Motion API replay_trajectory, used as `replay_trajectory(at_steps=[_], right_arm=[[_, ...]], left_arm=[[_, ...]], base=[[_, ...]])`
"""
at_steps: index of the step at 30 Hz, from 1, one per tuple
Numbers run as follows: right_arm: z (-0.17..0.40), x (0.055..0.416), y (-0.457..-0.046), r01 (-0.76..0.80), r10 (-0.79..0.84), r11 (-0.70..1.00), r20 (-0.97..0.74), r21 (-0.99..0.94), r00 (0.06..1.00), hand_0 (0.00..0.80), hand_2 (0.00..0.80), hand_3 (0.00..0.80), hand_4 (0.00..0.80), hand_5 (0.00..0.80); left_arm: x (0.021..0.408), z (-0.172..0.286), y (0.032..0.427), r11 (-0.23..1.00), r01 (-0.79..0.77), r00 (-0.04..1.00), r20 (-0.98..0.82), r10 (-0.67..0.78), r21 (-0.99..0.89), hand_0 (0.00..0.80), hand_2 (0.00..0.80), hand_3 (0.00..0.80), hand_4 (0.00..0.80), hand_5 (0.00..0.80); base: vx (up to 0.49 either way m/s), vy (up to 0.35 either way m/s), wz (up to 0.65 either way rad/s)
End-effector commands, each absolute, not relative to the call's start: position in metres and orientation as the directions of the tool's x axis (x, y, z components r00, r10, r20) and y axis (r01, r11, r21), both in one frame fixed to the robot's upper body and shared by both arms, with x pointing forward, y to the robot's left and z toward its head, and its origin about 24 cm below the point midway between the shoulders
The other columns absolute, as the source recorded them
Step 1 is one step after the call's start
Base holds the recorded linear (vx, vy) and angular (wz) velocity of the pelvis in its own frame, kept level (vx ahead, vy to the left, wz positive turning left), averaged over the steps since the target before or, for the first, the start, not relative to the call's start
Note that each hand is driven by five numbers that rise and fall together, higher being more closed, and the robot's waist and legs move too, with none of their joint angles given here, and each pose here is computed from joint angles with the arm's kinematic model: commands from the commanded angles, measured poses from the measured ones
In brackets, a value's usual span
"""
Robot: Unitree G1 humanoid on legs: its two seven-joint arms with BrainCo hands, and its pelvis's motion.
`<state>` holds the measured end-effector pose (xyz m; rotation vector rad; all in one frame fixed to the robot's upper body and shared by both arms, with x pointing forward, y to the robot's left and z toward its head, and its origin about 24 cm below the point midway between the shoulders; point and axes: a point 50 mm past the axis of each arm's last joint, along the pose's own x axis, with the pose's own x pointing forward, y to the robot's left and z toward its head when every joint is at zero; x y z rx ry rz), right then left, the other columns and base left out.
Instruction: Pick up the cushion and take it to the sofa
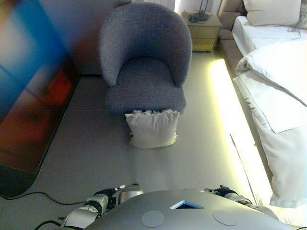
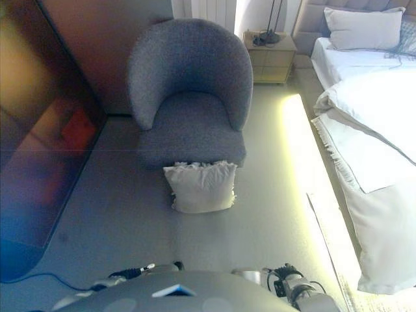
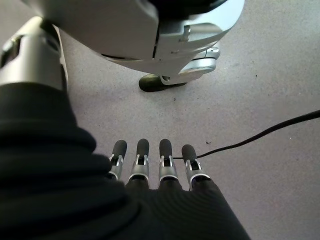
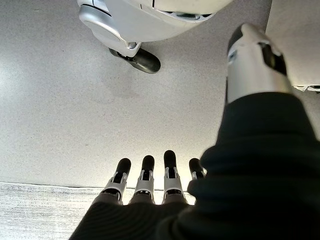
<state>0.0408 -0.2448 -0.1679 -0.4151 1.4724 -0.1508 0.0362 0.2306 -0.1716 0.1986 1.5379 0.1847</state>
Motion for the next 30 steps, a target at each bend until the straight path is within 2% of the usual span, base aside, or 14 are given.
replay_trajectory(at_steps=[1,9,17,19,24,30], right_arm=[[-0.167,0.068,-0.237,-0.155,-0.334,0.922,-0.931,-0.355,0.15,0.0,0.0,0.0,0.0,0.0],[-0.166,0.069,-0.238,-0.171,-0.32,0.923,-0.934,-0.345,0.157,0.0,0.0,0.0,0.0,0.0],[-0.159,0.09,-0.25,-0.167,-0.347,0.912,-0.922,-0.374,0.17,0.0,0.0,0.0,0.0,0.0],[-0.158,0.091,-0.254,-0.174,-0.347,0.911,-0.922,-0.375,0.17,0.0,0.0,0.0,0.0,0.0],[-0.158,0.087,-0.258,-0.16,-0.359,0.909,-0.919,-0.384,0.165,0.0,0.0,0.0,0.0,0.0],[-0.161,0.07,-0.258,-0.222,-0.384,0.891,-0.918,-0.397,0.099,0.0,0.0,0.0,0.0,0.0]], left_arm=[[0.06,-0.17,0.23,0.964,0.061,0.048,-0.966,0.255,0.258,0.0,0.0,0.0,0.0,0.0],[0.061,-0.17,0.229,0.965,0.019,0.055,-0.964,0.261,0.262,0.0,0.0,0.0,0.0,0.0],[0.079,-0.168,0.224,0.967,-0.056,0.142,-0.957,0.252,0.247,0.0,0.0,0.0,0.0,0.0],[0.074,-0.169,0.224,0.968,-0.062,0.135,-0.959,0.249,0.242,0.0,0.0,0.0,0.0,0.0],[0.048,-0.172,0.226,0.969,-0.117,0.04,-0.973,0.225,0.219,0.0,0.0,0.0,0.0,0.0],[0.035,-0.174,0.224,0.968,-0.129,0.013,-0.976,0.219,0.216,0.0,0.0,0.0,0.0,0.0]], base=[[-0.004,-0.113,0.0],[-0.006,-0.139,0.0],[-0.004,-0.132,0.07],[0.229,0.051,-0.07],[0.425,0.129,0.0],[0.497,0.191,-0.02]])
